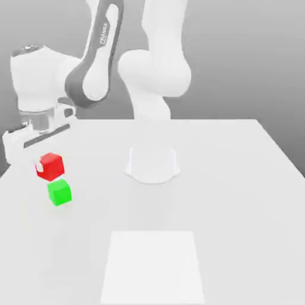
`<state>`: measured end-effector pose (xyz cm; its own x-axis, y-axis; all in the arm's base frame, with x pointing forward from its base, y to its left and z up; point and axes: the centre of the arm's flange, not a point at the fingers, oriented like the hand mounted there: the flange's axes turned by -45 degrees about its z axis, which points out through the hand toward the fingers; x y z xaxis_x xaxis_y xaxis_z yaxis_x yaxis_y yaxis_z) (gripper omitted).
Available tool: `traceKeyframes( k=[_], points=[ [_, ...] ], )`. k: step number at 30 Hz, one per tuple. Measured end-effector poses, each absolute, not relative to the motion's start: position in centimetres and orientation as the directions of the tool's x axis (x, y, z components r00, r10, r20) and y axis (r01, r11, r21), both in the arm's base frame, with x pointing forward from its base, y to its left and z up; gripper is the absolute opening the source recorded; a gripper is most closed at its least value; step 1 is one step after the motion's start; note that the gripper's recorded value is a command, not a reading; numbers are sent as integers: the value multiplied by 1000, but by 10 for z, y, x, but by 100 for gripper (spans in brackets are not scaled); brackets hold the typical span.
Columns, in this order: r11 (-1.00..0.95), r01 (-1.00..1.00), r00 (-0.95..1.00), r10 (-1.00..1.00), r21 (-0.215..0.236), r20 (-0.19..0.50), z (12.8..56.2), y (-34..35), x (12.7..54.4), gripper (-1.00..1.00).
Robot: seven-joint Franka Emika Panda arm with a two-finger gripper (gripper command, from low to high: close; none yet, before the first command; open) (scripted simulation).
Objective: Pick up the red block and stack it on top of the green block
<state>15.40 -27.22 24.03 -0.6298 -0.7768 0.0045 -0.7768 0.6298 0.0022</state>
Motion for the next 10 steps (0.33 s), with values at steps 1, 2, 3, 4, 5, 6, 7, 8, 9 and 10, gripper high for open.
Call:
traceKeyframes(
  k=[1, 2, 3, 4, 5, 6, 7, 8, 9, 10],
  points=[
    [637, -771, -637, -771, 2, 6, 235, -273, 151, -100],
    [641, -768, -641, -768, 3, 8, 228, -274, 149, -100],
    [643, -766, -642, -766, 3, 9, 221, -274, 148, -100],
    [643, -766, -643, -766, 3, 9, 214, -275, 148, -100],
    [644, -765, -644, -765, 3, 9, 207, -274, 148, -100],
    [643, -766, -643, -766, 2, 7, 200, -274, 148, -100],
    [643, -766, -643, -766, 1, 5, 192, -273, 148, -100],
    [641, -768, -641, -768, -1, 2, 185, -272, 148, -100],
    [641, -768, -641, -768, -1, 1, 181, -271, 148, 100],
    [640, -768, -640, -768, -1, 1, 181, -271, 149, 100]
  ],
)
